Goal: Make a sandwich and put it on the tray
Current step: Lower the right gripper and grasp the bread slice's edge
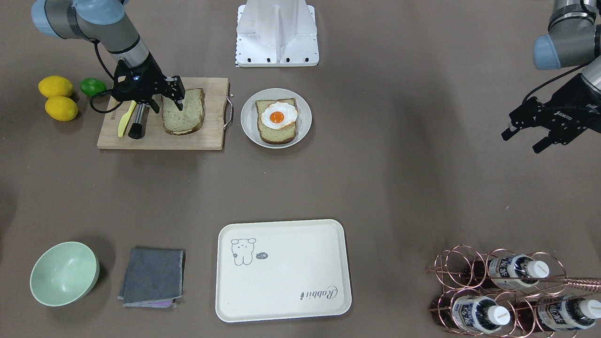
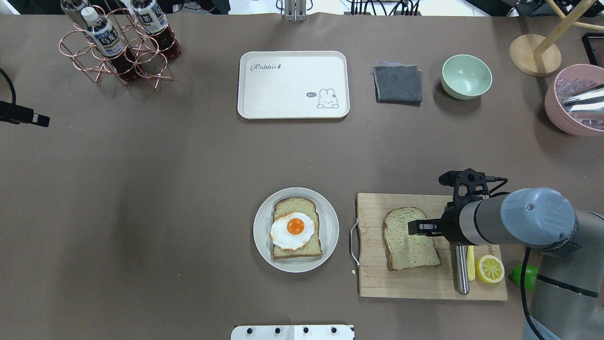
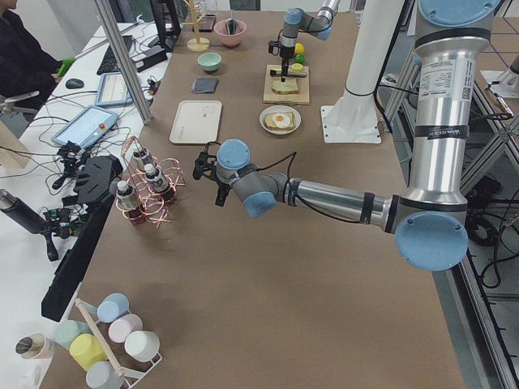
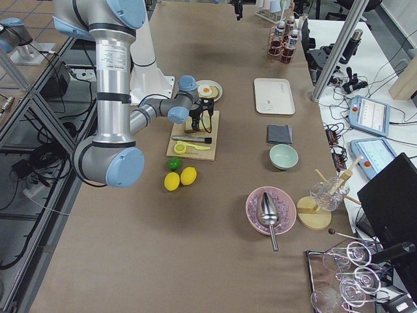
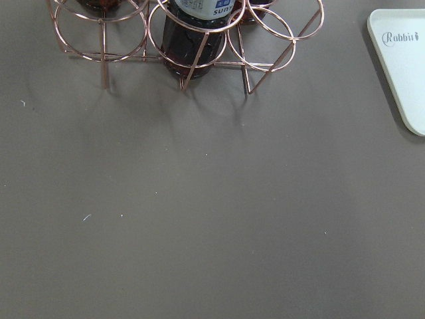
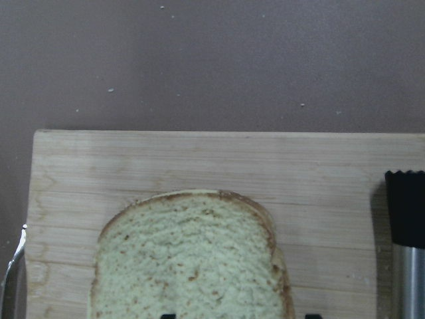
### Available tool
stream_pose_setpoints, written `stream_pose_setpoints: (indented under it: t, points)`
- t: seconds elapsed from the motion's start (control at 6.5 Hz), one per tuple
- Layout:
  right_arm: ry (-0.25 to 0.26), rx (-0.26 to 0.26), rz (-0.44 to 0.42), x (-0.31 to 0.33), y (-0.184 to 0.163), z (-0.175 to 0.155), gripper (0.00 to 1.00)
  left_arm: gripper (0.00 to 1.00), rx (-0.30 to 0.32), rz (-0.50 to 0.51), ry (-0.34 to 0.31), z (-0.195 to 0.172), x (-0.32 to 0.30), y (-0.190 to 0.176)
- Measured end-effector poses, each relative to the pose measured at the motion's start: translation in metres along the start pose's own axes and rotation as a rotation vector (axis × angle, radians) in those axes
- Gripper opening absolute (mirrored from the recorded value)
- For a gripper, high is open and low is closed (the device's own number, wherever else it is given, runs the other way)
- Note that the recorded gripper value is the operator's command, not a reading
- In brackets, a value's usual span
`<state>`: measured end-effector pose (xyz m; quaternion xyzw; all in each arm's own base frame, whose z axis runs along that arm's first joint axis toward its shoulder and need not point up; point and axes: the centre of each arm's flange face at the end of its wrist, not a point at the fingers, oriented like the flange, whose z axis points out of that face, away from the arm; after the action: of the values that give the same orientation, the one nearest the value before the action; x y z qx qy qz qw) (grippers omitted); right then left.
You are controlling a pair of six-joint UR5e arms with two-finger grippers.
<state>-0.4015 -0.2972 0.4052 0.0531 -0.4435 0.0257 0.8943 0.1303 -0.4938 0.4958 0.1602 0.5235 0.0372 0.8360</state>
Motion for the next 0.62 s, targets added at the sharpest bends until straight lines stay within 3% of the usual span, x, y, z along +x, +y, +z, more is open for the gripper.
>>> stream_pose_setpoints:
  t: [0.46, 0.62]
  points:
    - [0.01, -0.001, 0.003, 0.0027, 0.0013, 0.0046, 0.67, 0.98, 0.0, 0.0, 0.0, 0.0002, -0.0001, -0.0003]
    - [0.014, -0.002, 0.004, 0.0038, 0.0012, 0.0069, 0.59, 0.98, -0.001, -0.001, -0.001, 0.0005, -0.0005, -0.0003]
